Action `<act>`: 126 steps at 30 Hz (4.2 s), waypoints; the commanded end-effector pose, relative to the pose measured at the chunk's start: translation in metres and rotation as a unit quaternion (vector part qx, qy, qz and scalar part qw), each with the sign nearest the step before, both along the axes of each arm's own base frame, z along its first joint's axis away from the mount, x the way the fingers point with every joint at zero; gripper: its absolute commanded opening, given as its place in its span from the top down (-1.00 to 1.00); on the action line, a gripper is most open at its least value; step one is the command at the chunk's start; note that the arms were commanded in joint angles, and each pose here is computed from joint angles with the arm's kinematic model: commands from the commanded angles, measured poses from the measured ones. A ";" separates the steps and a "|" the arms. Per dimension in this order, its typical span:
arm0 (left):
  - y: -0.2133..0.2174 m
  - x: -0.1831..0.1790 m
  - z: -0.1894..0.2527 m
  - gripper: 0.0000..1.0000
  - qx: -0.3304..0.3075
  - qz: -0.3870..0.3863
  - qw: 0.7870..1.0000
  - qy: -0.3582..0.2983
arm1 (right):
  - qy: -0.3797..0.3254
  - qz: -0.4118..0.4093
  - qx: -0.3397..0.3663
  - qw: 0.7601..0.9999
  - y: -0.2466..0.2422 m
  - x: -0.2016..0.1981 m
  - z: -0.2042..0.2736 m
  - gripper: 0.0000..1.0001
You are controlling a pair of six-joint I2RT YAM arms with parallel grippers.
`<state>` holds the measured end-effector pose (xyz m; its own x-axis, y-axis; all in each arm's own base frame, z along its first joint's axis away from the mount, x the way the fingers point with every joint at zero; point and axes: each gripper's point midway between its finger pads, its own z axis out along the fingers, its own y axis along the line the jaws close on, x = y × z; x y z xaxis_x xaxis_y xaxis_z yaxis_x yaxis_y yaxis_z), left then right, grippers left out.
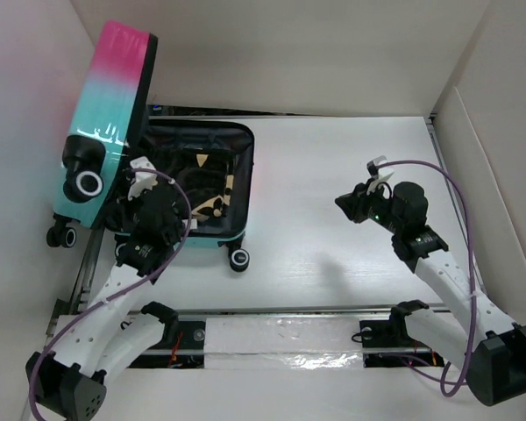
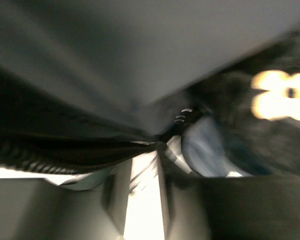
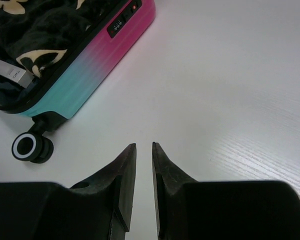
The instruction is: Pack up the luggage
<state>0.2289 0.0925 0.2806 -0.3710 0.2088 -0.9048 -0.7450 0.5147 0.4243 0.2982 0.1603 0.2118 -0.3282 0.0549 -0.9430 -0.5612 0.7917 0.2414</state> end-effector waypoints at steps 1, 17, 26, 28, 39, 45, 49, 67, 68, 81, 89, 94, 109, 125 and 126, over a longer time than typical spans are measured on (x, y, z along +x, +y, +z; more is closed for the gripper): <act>-0.020 0.013 0.019 0.46 -0.001 -0.081 0.997 -0.010 | -0.047 0.003 0.005 0.999 0.004 0.005 0.033 0.50; -0.289 -0.078 0.000 -0.06 -0.368 -0.760 0.496 0.205 | -0.046 -0.033 -0.004 0.998 -0.005 0.011 0.030 0.48; -0.300 -0.002 0.106 0.67 -0.374 -0.732 0.569 0.033 | -0.056 -0.042 -0.002 0.998 -0.007 0.011 0.033 0.94; -0.273 0.044 0.132 1.00 -0.382 -0.652 0.654 -0.030 | -0.059 -0.043 -0.002 0.997 -0.006 0.009 0.034 0.99; -0.004 0.206 0.077 1.00 -0.386 -0.226 0.889 -0.093 | -0.065 -0.019 -0.007 0.998 0.009 0.003 0.037 1.00; 0.081 0.224 0.043 1.00 -0.368 -0.100 0.919 -0.097 | -0.060 -0.009 -0.023 0.998 0.025 0.004 0.032 1.00; 0.132 0.225 0.034 1.00 -0.372 -0.041 0.918 -0.131 | -0.052 -0.001 -0.037 0.998 0.037 0.005 0.025 1.00; 0.098 0.267 -0.155 1.00 -0.452 -0.051 0.888 0.069 | -0.056 -0.030 -0.053 0.997 0.040 0.010 0.020 0.97; 0.085 0.258 -0.176 1.00 -0.466 -0.051 0.879 0.084 | -0.060 -0.040 -0.052 0.996 0.037 0.010 0.022 0.97; -0.076 0.197 -0.193 1.00 -0.643 -0.203 0.738 -0.033 | -0.027 -0.103 -0.055 0.993 -0.011 0.025 0.009 0.78; -0.111 0.146 -0.172 1.00 -0.641 -0.243 0.722 -0.092 | 0.022 -0.071 -0.073 0.995 0.005 0.037 -0.025 0.59; -0.125 0.130 -0.149 1.00 -0.634 -0.278 0.709 -0.133 | 0.031 -0.034 -0.060 0.997 0.040 0.039 -0.030 0.59; -0.212 0.071 -0.190 1.00 -0.651 -0.348 0.672 -0.063 | 0.052 0.124 -0.036 0.990 0.178 0.213 0.035 0.69; -0.193 0.088 -0.130 1.00 -0.615 -0.363 0.680 -0.166 | -0.027 -0.103 -0.040 0.994 -0.035 0.195 0.126 -0.73; -0.188 0.088 -0.123 1.00 -0.610 -0.357 0.683 -0.186 | -0.026 -0.111 -0.031 0.993 -0.041 0.186 0.120 -0.60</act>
<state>0.3005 -0.0844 0.0938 -0.3639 -0.7341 -0.5733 -0.2046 0.6635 -0.7197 0.5073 0.1303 0.3445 -0.2569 0.0406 -0.9656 -0.3930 0.9084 0.1428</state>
